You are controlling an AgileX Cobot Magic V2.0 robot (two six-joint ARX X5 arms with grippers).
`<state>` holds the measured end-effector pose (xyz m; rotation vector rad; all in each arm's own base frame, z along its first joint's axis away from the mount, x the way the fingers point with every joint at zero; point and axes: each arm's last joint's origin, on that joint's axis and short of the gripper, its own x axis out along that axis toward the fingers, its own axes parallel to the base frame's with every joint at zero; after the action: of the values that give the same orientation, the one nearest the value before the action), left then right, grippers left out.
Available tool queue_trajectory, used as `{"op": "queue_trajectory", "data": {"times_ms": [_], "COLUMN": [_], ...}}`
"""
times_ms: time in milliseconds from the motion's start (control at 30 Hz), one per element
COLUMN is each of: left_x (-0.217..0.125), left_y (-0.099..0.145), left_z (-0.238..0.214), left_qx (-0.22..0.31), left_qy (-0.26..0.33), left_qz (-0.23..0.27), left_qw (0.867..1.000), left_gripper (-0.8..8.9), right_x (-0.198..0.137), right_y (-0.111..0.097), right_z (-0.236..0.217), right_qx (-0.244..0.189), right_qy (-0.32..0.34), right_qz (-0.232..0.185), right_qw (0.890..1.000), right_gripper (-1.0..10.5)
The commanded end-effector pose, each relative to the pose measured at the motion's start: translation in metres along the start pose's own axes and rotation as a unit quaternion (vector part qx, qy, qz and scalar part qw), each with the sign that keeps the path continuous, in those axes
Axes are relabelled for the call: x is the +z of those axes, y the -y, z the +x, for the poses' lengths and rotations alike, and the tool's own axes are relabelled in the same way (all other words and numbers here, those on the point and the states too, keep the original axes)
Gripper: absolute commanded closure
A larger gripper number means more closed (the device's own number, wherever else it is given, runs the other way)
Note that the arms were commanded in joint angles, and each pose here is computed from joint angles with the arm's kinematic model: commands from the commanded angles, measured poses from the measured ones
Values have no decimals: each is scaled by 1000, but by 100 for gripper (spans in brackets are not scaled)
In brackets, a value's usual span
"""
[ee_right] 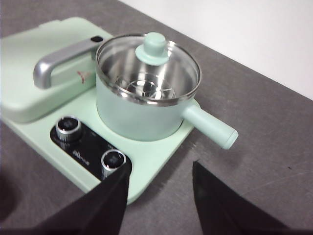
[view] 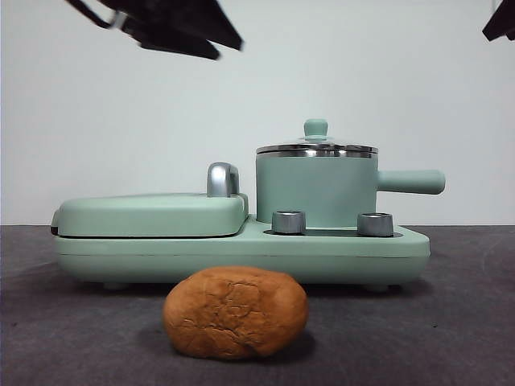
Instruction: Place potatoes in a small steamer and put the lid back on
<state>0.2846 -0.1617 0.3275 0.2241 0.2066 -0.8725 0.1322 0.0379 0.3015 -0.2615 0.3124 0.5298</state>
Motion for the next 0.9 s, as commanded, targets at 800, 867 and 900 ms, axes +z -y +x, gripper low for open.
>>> {"op": "queue_trajectory", "data": {"times_ms": [800,867,900], "left_x": [-7,-9,-10], "left_y": [0,-1,-1], "left_z": [147,151,152], "left_qx": [-59,-59,-59], "left_qy": [-27,-29,-29], "left_qz": [6,5,5], "left_qw": [998,998,998], "left_gripper": [561,561,561], "right_x": [13,13,13], "right_y": [3,3,3], "right_z": [-1,-1,-1], "right_qx": [-5,-6,-6], "right_qy": [49,49,49], "right_qz": [72,72,72], "right_qw": [996,996,996], "right_gripper": [741,741,741]}}
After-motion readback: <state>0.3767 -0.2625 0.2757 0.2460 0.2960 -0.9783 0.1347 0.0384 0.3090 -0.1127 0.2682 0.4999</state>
